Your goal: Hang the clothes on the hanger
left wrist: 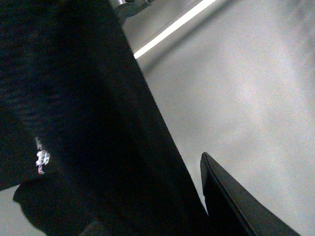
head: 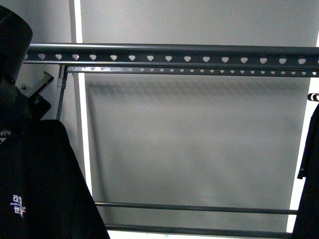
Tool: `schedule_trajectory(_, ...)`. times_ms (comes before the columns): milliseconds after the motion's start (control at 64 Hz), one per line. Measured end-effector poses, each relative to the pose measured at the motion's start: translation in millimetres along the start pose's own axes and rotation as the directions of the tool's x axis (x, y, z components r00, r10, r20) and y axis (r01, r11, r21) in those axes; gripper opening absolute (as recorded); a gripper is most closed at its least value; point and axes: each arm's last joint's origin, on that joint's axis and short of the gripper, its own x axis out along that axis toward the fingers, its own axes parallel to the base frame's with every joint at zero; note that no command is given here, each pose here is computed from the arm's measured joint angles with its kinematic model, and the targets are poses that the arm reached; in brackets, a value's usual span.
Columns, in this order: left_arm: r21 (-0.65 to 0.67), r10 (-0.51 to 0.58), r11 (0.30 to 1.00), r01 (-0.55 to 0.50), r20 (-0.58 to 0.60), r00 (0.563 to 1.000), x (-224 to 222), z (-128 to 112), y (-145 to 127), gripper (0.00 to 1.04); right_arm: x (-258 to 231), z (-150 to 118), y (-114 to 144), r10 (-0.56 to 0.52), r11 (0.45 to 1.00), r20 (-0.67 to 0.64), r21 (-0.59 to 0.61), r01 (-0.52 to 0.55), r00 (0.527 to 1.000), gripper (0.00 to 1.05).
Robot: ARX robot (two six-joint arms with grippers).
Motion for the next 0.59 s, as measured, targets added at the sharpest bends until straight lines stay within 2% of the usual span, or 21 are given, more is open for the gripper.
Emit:
schedule_trajectory(62,0.001,0.007,1.0,-0.007,-0.006,1.0,0.1,-3.1,6.0,0.22,0.0,0.0,0.0,0.0,1.0,0.0,0.0,0.0,1.0,0.97)
schedule_trajectory(172,0.04,-0.007,0.999,0.008,-0.022,1.0,-8.4,-9.2,22.6,0.04,0.0,0.0,0.0,0.0,1.0,0.0,0.0,0.0,1.0,0.97)
schedule_trajectory(359,0.113,-0.123,0.985,0.133,-0.093,0.988,-37.8,-15.0,35.6,0.04,0.0,0.0,0.0,0.0,1.0,0.0,0.0,0.0,1.0,0.97)
schedule_trajectory(500,0.241,-0.32,0.896,0.373,-0.231,0.919,-81.7,-25.9,48.1,0.04,0.0,0.0,0.0,0.0,1.0,0.0,0.0,0.0,1.0,0.97)
schedule_trajectory(562,0.321,-0.429,0.791,0.521,-0.317,0.846,-108.0,-26.4,57.7,0.04,0.0,0.0,0.0,0.0,1.0,0.0,0.0,0.0,1.0,0.97)
schedule_trajectory(594,0.339,-0.456,0.754,0.563,-0.347,0.82,-115.6,-25.6,60.5,0.04,0.0,0.0,0.0,0.0,1.0,0.0,0.0,0.0,1.0,0.97)
